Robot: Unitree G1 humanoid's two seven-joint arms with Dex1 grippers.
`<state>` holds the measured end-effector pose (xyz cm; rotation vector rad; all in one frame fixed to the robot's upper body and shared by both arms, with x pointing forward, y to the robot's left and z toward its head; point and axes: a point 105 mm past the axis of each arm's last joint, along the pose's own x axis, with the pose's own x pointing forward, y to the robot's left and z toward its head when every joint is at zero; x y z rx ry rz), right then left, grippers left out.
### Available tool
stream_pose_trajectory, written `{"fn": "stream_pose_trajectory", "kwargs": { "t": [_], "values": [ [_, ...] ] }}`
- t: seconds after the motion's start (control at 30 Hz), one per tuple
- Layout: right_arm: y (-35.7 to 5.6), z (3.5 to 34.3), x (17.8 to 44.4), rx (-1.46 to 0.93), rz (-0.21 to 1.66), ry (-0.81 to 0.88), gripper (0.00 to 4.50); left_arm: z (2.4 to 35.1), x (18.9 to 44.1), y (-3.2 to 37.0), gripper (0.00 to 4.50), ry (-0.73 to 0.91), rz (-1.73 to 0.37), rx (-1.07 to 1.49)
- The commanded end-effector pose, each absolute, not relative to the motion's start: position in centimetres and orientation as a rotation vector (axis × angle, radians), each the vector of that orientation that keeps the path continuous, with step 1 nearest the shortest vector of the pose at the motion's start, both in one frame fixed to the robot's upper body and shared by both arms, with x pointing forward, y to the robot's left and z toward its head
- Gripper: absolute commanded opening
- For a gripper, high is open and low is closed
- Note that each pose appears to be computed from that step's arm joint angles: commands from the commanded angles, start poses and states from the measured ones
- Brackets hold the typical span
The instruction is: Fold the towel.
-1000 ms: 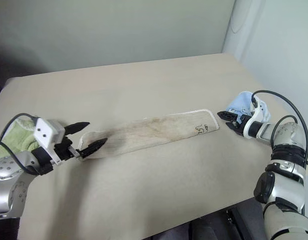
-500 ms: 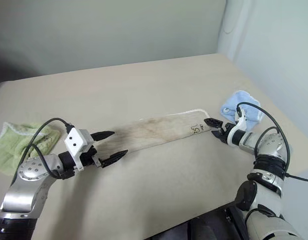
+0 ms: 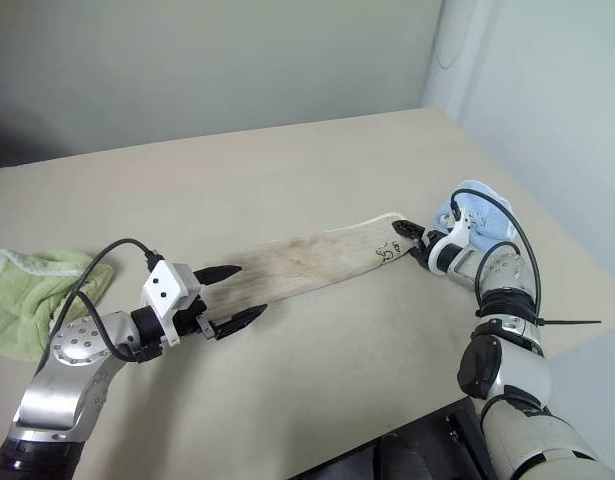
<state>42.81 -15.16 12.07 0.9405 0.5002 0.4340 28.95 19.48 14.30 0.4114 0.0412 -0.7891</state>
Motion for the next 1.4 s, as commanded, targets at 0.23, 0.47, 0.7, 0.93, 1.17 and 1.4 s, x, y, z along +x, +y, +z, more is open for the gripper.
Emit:
{"fn": "stream_pose_trajectory", "kwargs": {
  "t": [0.23, 0.47, 0.7, 0.93, 1.17, 1.4],
  "values": [
    [-19.1, 12.8, 42.6, 0.919, 0.333, 0.463, 0.76, 15.0, 28.6, 18.9, 4.5, -0.009, -0.786, 0.435],
    [-24.3, 16.7, 41.7, 0.796, 0.284, 0.328, 0.02, 14.8, 28.7, 19.1, 4.5, -0.005, -0.784, 0.423],
    [-20.9, 21.6, 40.6, 0.282, 0.543, 0.246, 0.02, 14.9, 29.1, 18.8, 4.5, -0.011, -0.795, 0.426],
    [-12.3, 20.6, 37.1, -0.359, 0.976, 0.228, 0.02, 15.0, 29.3, 18.5, 4.5, -0.017, -0.795, 0.428],
    [-4.5, 17.8, 35.9, -0.59, 1.217, 0.205, 0.02, 15.0, 29.5, 18.2, 4.5, -0.027, -0.787, 0.424],
    [-1.9, 15.6, 36.4, -0.628, 1.263, 0.23, 0.02, 15.2, 29.4, 18.3, 4.5, -0.037, -0.761, 0.42]
  ]
}}
